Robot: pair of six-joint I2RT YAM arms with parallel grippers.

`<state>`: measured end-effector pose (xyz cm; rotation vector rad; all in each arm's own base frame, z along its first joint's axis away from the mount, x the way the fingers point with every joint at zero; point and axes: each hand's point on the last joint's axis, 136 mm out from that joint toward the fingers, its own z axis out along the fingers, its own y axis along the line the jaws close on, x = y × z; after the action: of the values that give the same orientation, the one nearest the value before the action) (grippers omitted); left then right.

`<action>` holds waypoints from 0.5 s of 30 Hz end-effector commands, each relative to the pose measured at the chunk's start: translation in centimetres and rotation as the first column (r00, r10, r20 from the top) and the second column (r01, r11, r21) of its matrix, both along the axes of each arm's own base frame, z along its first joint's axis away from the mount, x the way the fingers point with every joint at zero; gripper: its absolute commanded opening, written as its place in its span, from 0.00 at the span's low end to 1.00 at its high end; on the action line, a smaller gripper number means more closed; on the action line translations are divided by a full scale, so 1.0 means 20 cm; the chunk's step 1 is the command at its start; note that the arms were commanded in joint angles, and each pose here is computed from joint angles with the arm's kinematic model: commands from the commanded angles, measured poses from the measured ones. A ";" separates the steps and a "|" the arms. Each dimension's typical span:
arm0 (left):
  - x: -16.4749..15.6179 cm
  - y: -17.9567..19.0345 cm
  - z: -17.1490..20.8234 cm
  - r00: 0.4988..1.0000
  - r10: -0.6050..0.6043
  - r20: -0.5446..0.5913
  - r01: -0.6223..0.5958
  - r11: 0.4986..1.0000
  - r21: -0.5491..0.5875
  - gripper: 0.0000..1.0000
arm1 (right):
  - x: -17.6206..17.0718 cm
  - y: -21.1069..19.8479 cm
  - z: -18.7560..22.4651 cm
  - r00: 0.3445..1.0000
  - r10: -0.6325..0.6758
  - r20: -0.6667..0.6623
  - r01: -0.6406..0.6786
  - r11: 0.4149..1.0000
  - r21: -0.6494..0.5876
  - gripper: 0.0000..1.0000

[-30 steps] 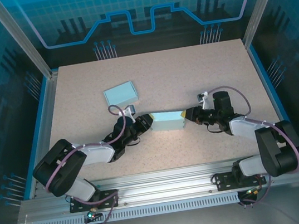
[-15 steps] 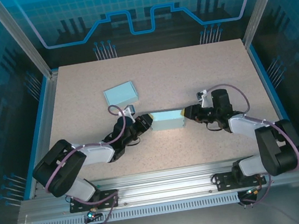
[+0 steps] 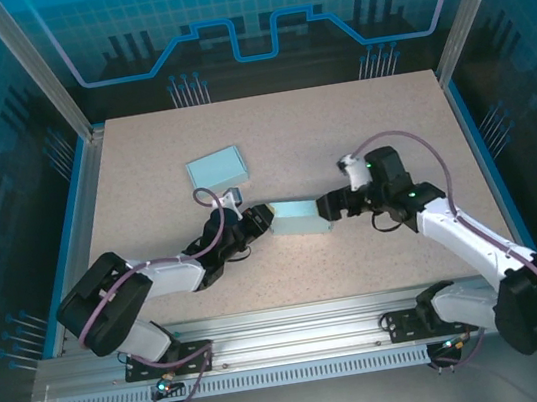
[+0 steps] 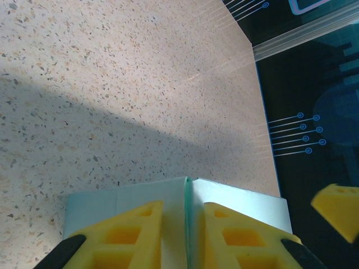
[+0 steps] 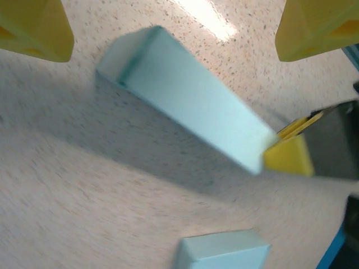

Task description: Fold the paper box

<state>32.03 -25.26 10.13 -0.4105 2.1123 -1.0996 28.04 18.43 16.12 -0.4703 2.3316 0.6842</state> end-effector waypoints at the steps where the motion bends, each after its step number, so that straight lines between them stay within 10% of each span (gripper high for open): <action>1: -0.25 0.21 -0.50 0.955 0.036 -0.295 0.049 0.960 0.275 0.22 | -0.08 0.05 0.01 0.968 0.223 0.116 -0.183 0.942 -0.281 1.00; 15: -0.23 0.17 -0.49 0.959 0.013 -0.284 0.065 0.962 0.264 0.22 | 0.04 0.26 -0.01 0.813 0.581 0.027 -0.470 0.684 -0.558 0.93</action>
<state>32.17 -25.28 10.12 -0.4047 2.1159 -1.0872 29.76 23.47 16.90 -1.2617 2.1553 0.2243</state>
